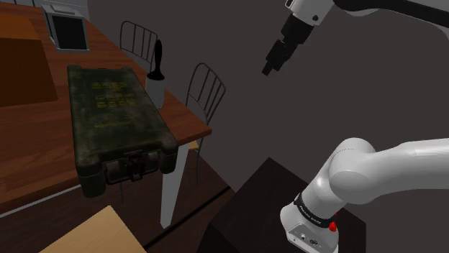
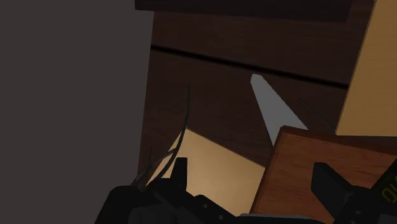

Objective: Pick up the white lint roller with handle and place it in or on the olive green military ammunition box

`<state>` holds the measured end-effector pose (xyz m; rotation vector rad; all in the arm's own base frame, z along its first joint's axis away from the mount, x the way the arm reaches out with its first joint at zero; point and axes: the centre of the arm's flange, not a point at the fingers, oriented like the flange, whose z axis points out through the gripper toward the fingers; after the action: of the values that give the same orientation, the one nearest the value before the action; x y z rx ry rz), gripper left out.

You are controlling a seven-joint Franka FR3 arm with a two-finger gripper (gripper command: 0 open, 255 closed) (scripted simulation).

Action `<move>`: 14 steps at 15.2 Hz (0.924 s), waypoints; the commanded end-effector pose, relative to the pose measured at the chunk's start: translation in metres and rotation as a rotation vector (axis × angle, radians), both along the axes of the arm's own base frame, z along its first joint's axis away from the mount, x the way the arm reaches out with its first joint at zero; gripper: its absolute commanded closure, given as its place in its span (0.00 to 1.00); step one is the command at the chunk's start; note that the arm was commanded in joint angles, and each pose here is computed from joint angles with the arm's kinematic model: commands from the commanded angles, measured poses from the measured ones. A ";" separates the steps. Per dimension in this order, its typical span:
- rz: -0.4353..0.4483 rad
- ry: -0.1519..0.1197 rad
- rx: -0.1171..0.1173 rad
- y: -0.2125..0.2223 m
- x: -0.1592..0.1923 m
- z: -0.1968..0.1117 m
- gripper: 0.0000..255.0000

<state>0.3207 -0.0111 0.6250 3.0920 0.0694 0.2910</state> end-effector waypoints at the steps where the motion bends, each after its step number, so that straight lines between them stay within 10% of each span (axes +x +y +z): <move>1: 0.000 0.000 0.000 0.000 0.000 0.000 0.00; 14: 0.124 -0.155 -0.063 0.092 0.112 -0.064 0.00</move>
<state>0.4233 0.0754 0.5647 3.0049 0.2452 0.4998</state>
